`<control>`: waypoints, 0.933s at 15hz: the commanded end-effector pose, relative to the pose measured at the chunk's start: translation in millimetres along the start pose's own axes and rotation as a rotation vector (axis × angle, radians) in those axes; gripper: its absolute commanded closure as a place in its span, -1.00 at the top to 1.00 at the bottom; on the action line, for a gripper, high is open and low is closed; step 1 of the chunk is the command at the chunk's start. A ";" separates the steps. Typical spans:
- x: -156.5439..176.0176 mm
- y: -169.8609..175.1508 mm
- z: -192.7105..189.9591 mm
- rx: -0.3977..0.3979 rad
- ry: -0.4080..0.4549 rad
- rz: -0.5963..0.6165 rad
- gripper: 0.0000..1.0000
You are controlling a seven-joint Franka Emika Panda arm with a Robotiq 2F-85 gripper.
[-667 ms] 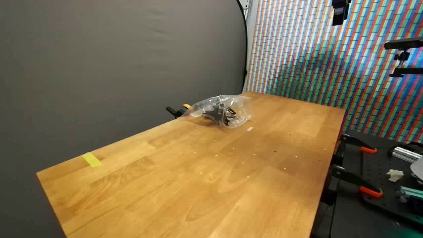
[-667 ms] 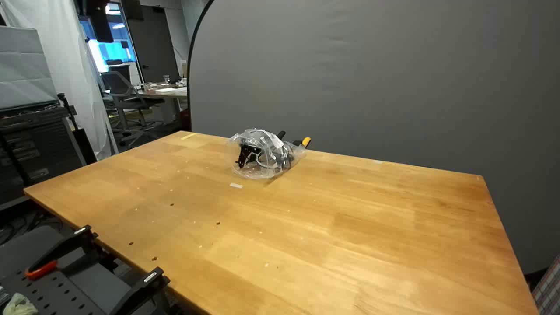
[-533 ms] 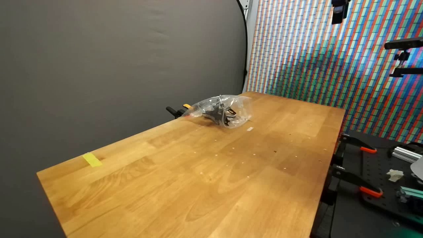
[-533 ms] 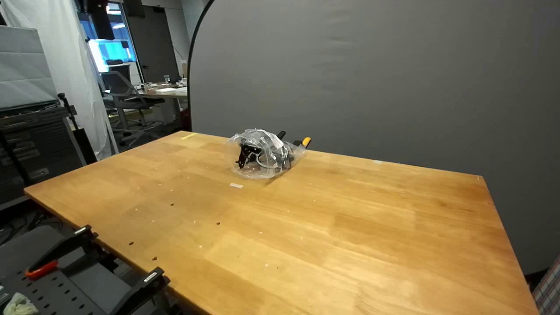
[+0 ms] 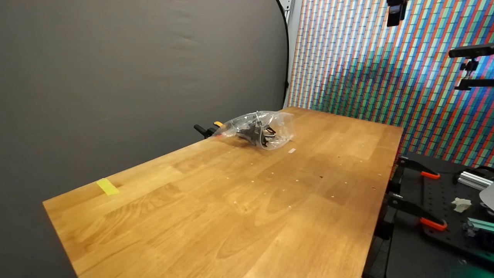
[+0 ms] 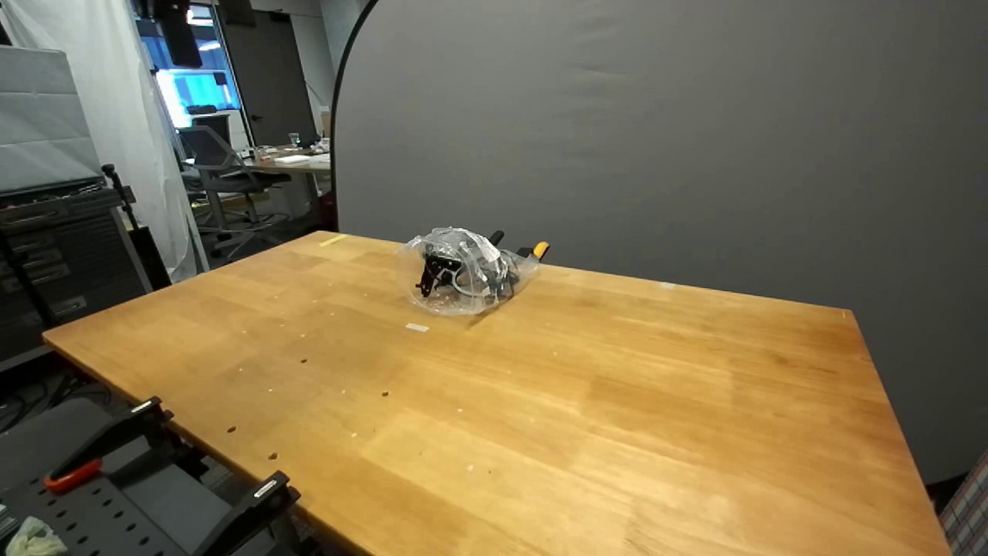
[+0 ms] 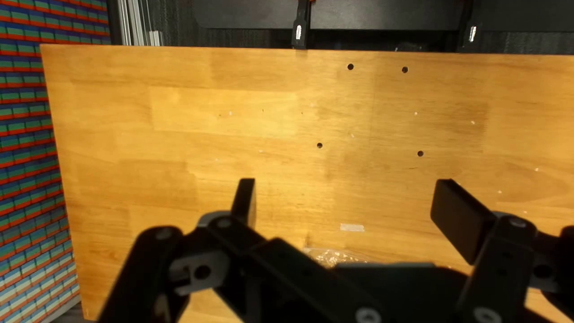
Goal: Pull the cable out of the plastic bag
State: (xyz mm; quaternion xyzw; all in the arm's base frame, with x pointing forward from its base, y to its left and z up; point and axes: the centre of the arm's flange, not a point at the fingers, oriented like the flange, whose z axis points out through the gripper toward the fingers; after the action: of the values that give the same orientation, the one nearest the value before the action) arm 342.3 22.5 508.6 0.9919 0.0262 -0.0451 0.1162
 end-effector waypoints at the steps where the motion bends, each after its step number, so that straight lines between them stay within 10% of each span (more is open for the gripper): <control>1: 2.7 -1.8 6.0 0.006 0.003 -0.012 1.00; 14: 75.9 -49.9 148.9 0.198 0.013 -0.021 1.00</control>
State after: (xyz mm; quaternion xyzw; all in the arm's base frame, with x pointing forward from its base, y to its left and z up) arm 385.3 35.2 385.4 0.9973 0.0379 -0.0452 0.0448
